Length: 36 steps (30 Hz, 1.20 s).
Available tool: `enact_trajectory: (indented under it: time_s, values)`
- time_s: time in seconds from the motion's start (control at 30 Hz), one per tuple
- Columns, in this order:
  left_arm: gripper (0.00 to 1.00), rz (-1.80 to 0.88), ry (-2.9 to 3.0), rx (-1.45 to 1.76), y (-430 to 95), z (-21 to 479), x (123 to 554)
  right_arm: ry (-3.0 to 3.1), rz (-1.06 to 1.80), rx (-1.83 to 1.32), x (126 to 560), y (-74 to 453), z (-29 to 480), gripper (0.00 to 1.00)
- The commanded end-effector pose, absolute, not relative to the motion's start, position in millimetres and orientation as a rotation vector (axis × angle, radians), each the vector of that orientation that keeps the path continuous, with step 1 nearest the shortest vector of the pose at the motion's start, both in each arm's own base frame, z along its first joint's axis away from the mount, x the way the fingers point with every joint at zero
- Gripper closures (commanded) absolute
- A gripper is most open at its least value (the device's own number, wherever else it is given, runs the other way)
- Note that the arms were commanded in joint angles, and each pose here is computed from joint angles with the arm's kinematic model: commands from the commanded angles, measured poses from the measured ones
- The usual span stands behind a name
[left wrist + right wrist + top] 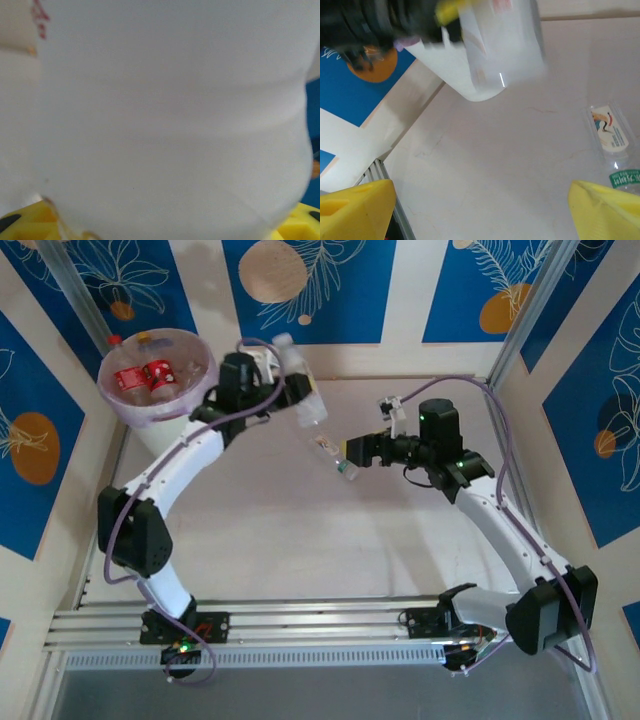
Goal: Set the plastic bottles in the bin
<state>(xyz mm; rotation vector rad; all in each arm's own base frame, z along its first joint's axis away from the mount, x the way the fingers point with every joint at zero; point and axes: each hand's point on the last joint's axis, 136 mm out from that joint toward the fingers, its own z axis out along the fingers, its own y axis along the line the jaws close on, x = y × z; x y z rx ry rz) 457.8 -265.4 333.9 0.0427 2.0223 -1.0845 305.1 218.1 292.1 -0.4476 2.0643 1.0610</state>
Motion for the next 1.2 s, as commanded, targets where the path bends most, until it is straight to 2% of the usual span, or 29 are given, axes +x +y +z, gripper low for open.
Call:
enact_trajectory:
  time_s: [0.0, 0.27, 0.37, 0.47, 0.73, 0.93, 1.17]
  values:
    - [0.53, -0.961, 1.875, 0.071, -210, 409, 470, 2.156, 1.037, -0.393, 301, 206, 264, 0.11]
    - [0.56, -0.669, 1.700, -0.176, -46, 491, 492, 2.263, 0.949, -0.381, 304, 196, 231, 0.12]
    - [0.57, -0.641, 1.684, -0.276, 2, 492, 497, 2.291, 0.930, -0.378, 304, 195, 222, 0.12]
    - [0.59, -0.637, 1.739, -0.342, 30, 469, 509, 2.309, 0.918, -0.375, 303, 194, 215, 0.12]
    - [0.58, -0.641, 1.957, -0.342, 34, 393, 541, 2.334, 0.872, -0.363, 298, 188, 210, 0.12]
    - [0.60, -0.693, 2.074, -0.295, 16, 349, 549, 2.365, 0.804, -0.348, 299, 187, 200, 0.12]
    - [0.61, -0.671, 2.181, -0.223, 5, 323, 546, 2.415, 0.713, -0.369, 308, 193, 188, 0.12]
